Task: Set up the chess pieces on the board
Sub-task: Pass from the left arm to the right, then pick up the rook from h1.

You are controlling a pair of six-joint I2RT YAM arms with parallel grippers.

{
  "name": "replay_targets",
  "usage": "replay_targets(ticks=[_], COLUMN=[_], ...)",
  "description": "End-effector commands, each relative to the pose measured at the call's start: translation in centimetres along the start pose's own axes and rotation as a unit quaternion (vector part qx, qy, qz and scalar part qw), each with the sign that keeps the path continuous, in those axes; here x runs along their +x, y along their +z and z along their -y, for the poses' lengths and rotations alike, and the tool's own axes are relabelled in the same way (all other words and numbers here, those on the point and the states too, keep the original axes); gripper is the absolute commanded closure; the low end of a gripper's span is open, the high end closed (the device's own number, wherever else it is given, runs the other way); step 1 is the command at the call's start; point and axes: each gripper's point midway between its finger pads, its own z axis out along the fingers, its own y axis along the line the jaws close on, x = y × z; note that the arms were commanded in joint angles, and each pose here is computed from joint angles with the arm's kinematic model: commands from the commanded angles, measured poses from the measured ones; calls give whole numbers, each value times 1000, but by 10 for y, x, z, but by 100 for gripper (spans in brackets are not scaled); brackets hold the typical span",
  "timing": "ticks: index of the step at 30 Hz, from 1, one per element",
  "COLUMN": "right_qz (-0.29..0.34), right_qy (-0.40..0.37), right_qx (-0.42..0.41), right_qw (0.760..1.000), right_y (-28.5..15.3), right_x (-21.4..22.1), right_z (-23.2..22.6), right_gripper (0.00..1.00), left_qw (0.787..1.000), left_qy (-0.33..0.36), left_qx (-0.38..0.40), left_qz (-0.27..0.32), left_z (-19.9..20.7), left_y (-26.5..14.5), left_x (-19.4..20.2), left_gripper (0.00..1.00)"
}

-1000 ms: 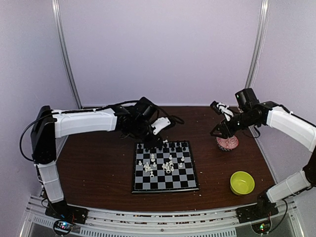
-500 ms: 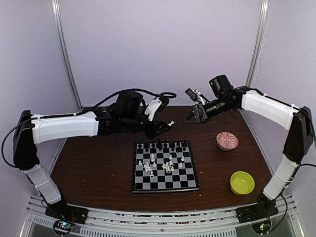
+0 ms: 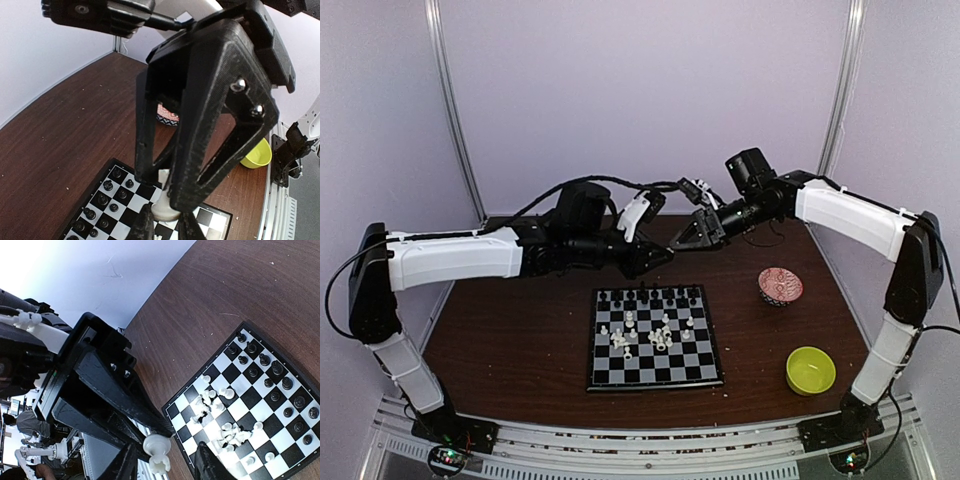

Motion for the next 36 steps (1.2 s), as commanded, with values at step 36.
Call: replay_targets(ticks=[36], right_qz=[-106], right_qy=[-323], right_qx=[217], right_qw=[915], right_y=[-4], right_x=[139], right_z=[44], right_gripper=[96], left_qw=[974], left_qy=[59], left_qx=[-204], left_qz=[-82], left_z=[-117], left_y=[-86], left_x=[5], left_gripper=[52])
